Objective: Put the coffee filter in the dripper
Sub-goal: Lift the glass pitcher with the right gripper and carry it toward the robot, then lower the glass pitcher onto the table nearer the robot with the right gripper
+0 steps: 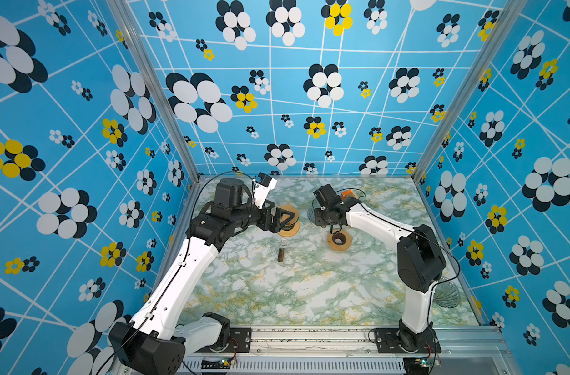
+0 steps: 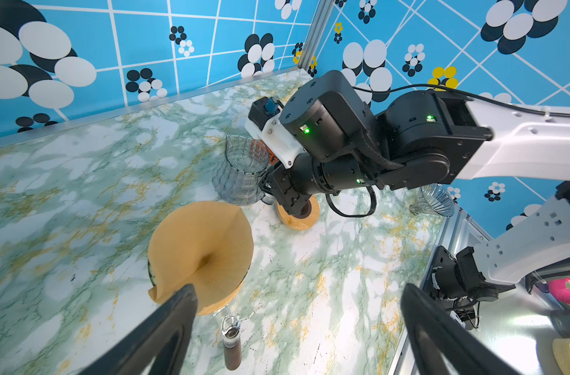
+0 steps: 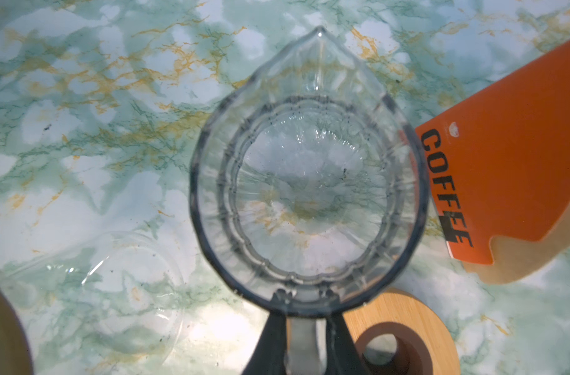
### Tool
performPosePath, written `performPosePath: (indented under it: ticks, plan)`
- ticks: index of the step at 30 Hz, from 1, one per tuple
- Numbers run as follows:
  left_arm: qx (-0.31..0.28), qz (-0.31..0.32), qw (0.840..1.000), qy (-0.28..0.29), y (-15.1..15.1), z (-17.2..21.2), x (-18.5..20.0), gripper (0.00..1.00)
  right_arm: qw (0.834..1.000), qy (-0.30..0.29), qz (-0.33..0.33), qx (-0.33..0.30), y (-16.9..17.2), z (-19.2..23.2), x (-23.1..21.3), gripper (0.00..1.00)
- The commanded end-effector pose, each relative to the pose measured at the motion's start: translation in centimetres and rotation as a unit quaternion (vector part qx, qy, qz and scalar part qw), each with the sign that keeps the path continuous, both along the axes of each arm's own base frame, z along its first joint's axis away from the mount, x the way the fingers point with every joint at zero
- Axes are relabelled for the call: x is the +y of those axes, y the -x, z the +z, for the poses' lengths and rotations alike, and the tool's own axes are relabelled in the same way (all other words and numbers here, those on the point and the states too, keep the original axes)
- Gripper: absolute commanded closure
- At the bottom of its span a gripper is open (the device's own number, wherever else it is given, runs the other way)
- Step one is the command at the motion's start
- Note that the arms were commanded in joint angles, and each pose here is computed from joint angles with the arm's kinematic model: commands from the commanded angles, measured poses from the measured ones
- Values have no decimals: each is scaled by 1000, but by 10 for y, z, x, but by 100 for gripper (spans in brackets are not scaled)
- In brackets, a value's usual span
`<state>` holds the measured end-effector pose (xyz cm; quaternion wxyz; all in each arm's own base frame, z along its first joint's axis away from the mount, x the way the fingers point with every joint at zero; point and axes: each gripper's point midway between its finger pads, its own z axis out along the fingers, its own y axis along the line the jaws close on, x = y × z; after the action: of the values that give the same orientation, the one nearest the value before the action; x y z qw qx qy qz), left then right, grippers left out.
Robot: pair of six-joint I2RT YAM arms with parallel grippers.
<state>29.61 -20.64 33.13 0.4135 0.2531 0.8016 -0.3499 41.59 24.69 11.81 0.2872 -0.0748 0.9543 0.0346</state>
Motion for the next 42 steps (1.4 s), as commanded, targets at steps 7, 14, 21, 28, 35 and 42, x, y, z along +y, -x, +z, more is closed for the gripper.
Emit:
performPosePath:
  ticks: [7,14,21,28,35,42]
  plan:
    - [-13,-26,999,19,7,14,-8,1,999,-7,30,-40,34,34,-3,87]
    - [-12,-38,999,24,11,15,-12,1,998,-9,45,-39,71,34,-8,87]
    - [-9,-46,999,27,12,15,-15,1,998,-23,53,-34,113,24,-15,87]
    - [-10,-48,998,27,14,16,-16,1,997,-34,61,-26,152,6,-23,87]
    - [-8,-45,999,22,13,13,-17,1,995,-42,82,-24,177,-7,-20,87]
    - [-12,-47,999,17,16,13,-19,1,995,-32,92,-22,188,-14,-17,87]
